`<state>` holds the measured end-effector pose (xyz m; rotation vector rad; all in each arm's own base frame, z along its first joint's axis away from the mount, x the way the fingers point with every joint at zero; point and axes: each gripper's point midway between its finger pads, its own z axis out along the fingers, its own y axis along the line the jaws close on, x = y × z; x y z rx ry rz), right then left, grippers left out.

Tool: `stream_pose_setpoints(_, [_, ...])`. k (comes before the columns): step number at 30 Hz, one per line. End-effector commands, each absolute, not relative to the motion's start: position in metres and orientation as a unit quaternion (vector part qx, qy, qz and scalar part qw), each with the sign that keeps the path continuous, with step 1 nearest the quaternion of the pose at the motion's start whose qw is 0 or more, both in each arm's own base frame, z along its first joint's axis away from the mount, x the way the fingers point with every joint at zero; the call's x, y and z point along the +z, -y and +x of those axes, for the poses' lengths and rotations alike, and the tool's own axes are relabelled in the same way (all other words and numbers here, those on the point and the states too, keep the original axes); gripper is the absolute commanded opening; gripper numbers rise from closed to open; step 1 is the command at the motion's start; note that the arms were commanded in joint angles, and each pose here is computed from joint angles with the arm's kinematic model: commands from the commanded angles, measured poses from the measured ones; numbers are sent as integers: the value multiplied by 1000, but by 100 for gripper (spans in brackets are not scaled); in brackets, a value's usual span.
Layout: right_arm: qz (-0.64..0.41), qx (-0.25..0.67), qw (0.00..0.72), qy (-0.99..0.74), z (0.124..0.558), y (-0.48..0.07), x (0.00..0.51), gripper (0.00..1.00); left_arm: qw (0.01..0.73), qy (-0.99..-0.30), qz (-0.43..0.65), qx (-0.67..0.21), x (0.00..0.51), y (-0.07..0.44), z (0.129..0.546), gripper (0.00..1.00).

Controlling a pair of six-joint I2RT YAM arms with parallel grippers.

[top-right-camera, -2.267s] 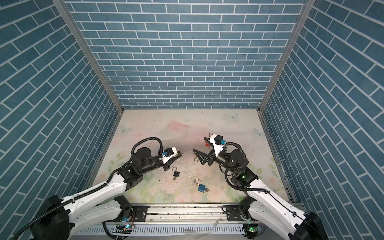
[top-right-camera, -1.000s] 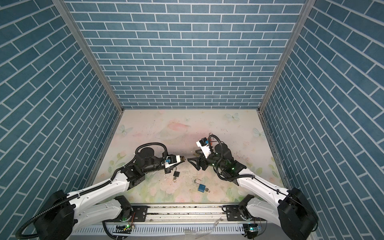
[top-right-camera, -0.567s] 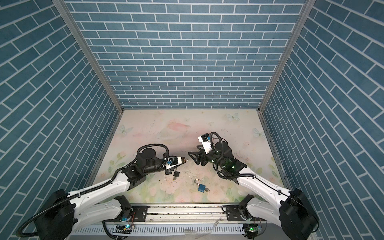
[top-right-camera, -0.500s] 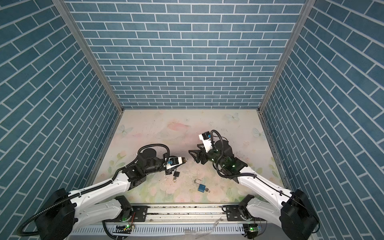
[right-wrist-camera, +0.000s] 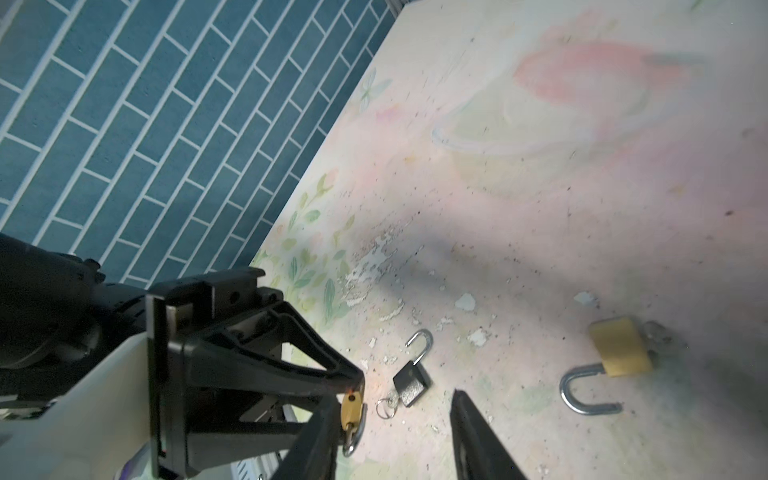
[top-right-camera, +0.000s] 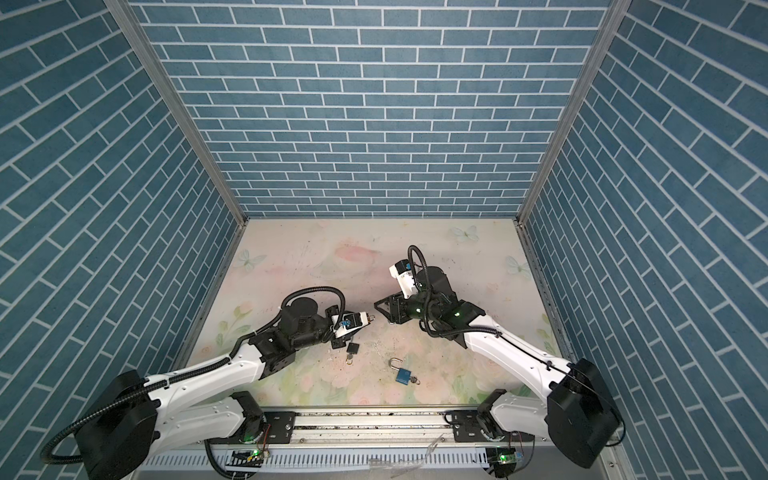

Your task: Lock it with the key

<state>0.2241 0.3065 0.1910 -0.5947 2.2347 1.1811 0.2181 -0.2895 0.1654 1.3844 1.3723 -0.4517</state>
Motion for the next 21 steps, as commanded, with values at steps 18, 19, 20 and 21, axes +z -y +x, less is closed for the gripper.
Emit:
stream_pose_setpoints(18, [-237,496,196,-812,205,-332,192,24,560,-566,577,-182,180,294,223,0])
stream_pose_setpoints(19, [-237,496,196,-812,205,-332,191,23,559,-566,578,-182,180,294,223,0])
stream_pose_setpoints(20, [-237,496,197,-812,205,-333,191,21,560,-565,577,-182,180,294,223,0])
stream_pose_setpoints(21, [-237,495,198,-812,206,-333,191,20,560,-565,578,-183,180,295,223,0])
